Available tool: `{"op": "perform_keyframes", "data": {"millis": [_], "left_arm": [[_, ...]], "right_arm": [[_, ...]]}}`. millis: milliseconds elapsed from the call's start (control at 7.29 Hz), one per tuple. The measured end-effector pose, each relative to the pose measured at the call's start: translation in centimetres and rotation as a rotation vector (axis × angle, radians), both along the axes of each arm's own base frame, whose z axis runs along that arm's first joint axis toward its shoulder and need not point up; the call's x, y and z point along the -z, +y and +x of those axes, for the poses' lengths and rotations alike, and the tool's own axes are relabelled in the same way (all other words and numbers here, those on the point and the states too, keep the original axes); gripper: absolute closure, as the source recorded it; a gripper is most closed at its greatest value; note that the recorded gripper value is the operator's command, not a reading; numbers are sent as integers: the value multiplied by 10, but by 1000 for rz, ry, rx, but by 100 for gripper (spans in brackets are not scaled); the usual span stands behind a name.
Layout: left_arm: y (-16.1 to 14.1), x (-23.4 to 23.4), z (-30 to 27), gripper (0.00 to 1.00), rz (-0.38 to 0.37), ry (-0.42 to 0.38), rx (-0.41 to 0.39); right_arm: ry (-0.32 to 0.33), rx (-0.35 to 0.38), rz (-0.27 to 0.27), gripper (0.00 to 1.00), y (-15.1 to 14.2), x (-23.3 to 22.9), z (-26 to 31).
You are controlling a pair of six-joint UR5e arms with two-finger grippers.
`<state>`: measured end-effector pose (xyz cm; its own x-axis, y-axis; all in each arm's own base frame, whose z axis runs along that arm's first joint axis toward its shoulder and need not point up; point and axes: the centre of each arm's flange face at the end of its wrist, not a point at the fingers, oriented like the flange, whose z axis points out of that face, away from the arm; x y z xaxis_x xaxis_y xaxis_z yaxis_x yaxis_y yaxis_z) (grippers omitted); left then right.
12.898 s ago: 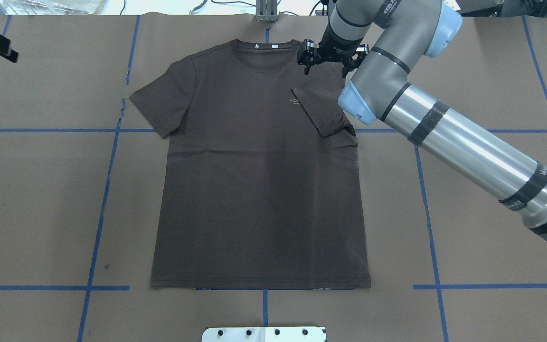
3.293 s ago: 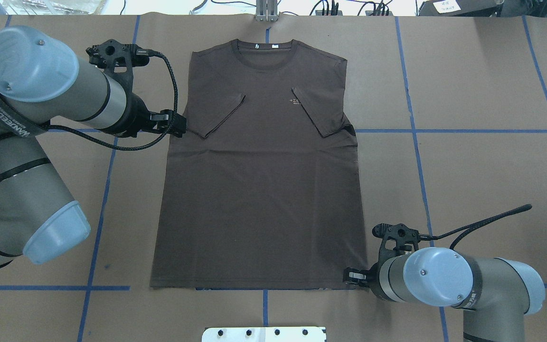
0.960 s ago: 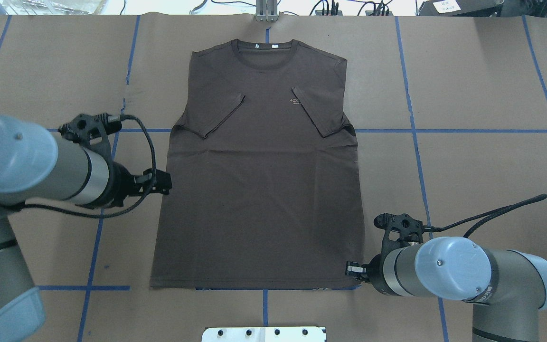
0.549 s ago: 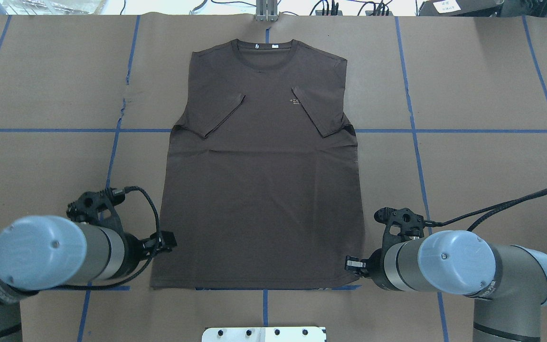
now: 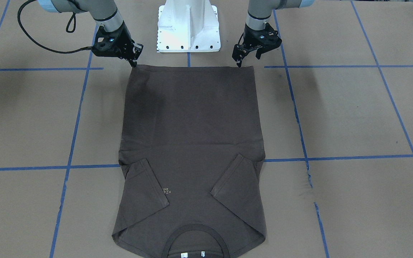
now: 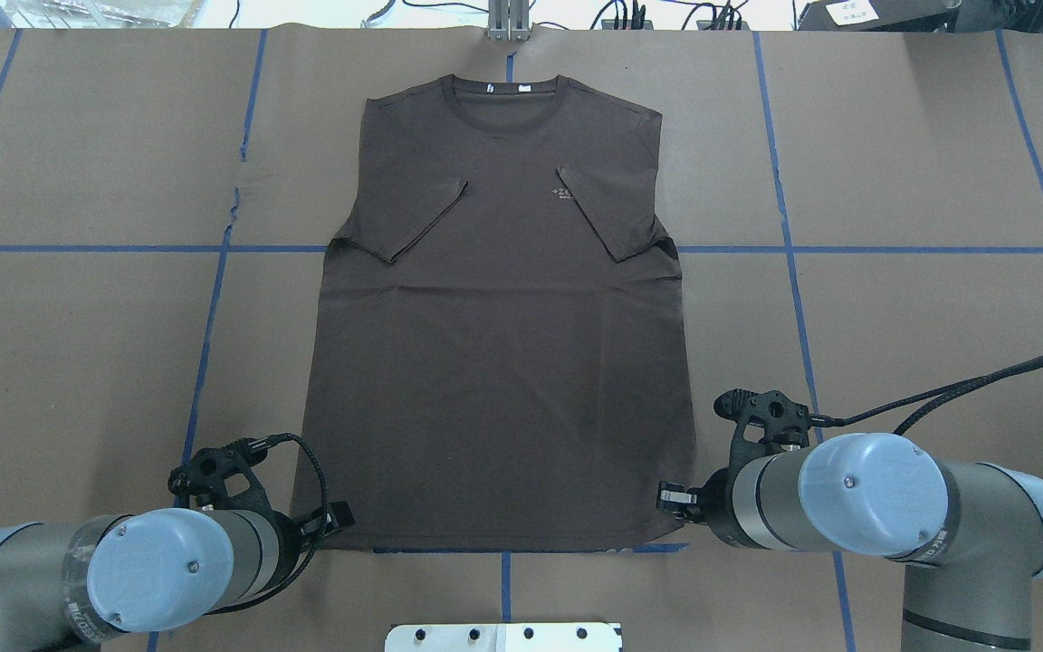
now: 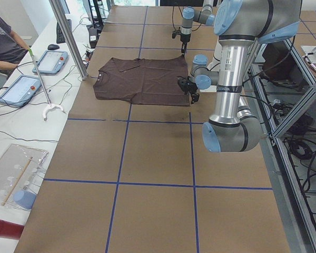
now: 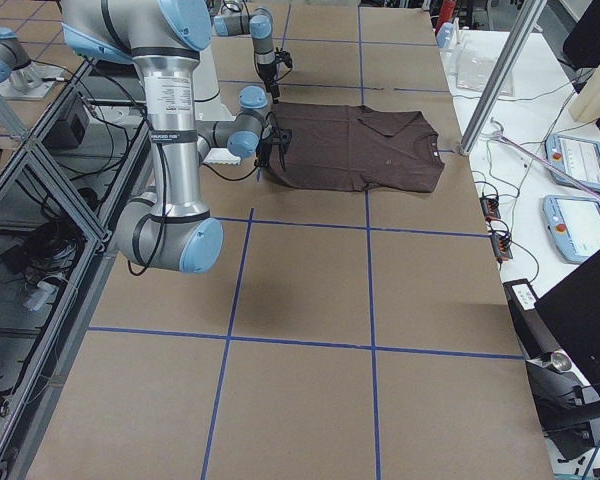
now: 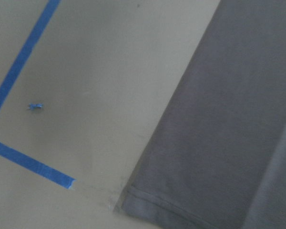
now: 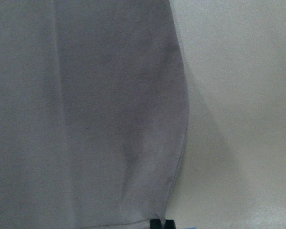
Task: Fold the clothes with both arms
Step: 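Grasp both hem corners nearest the robot with both grippers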
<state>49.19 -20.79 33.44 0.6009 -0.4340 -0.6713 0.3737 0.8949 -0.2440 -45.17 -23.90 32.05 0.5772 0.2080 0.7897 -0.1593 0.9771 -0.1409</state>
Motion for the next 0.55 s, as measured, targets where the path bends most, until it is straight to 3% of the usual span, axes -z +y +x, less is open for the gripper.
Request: {"op": "perform_keyframes", "data": {"millis": [549], "left_arm": [[0, -18, 9, 9, -3, -21, 1]], "right_arm": [[-1, -1, 0, 100, 0, 0, 0]]}}
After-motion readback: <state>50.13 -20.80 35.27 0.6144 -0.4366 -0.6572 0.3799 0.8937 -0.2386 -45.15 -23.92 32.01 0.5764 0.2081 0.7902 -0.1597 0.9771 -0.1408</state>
